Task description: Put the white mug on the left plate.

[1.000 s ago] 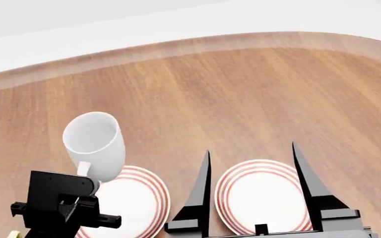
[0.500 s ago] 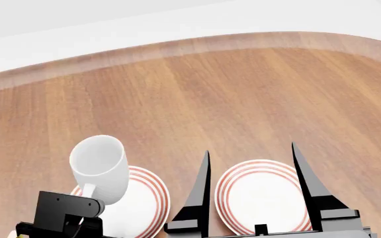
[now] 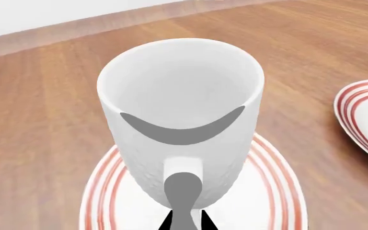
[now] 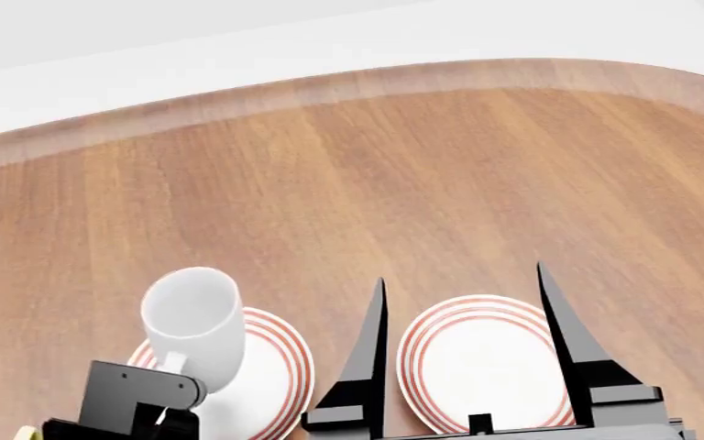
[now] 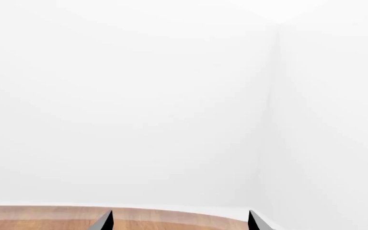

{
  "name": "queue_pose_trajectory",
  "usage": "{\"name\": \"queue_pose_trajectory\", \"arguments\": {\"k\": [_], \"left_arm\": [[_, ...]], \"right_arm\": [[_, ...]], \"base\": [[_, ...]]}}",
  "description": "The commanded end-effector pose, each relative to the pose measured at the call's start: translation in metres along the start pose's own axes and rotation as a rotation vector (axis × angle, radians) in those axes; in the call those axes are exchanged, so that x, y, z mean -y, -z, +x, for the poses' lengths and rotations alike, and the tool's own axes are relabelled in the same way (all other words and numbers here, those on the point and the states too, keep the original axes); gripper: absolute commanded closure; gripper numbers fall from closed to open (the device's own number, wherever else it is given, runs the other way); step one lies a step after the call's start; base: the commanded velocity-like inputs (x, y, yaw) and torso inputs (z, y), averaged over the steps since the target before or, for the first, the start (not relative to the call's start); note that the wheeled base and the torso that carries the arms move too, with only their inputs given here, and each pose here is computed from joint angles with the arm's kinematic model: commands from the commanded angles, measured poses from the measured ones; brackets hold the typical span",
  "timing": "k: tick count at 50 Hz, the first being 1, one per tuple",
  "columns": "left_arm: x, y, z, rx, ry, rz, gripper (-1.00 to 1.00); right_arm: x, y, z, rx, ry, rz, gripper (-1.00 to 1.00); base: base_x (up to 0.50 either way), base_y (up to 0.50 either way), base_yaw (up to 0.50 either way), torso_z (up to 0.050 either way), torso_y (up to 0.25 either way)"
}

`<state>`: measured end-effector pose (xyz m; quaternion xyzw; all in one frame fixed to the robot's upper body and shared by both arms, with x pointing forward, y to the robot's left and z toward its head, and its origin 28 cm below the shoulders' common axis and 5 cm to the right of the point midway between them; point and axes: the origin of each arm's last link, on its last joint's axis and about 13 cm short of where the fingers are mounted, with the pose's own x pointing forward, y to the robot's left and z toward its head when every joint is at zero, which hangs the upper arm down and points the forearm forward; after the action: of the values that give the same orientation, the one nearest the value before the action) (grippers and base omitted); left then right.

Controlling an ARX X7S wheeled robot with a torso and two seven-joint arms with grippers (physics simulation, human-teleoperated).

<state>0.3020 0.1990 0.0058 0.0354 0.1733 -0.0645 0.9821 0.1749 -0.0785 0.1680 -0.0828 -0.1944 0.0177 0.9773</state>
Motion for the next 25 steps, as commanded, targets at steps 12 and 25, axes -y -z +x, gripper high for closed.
{"name": "queue_pose_trajectory", "arguments": {"k": [12, 25], "left_arm": [[0.0006, 0.0105, 0.0102, -0.034, -0.003, 0.005, 1.0], [0.0009, 0.0131, 0.0104, -0.042, -0.003, 0.006, 1.0]], "right_arm": [[-0.0007, 0.0015, 0.0003, -0.004, -0.003, 0.001, -1.0], [-0.001, 0.0009, 0.0006, -0.003, -0.003, 0.002, -1.0]], "base": [[0.0, 0.0, 0.0, 0.0, 0.001], [0.0, 0.0, 0.0, 0.0, 0.0]]}}
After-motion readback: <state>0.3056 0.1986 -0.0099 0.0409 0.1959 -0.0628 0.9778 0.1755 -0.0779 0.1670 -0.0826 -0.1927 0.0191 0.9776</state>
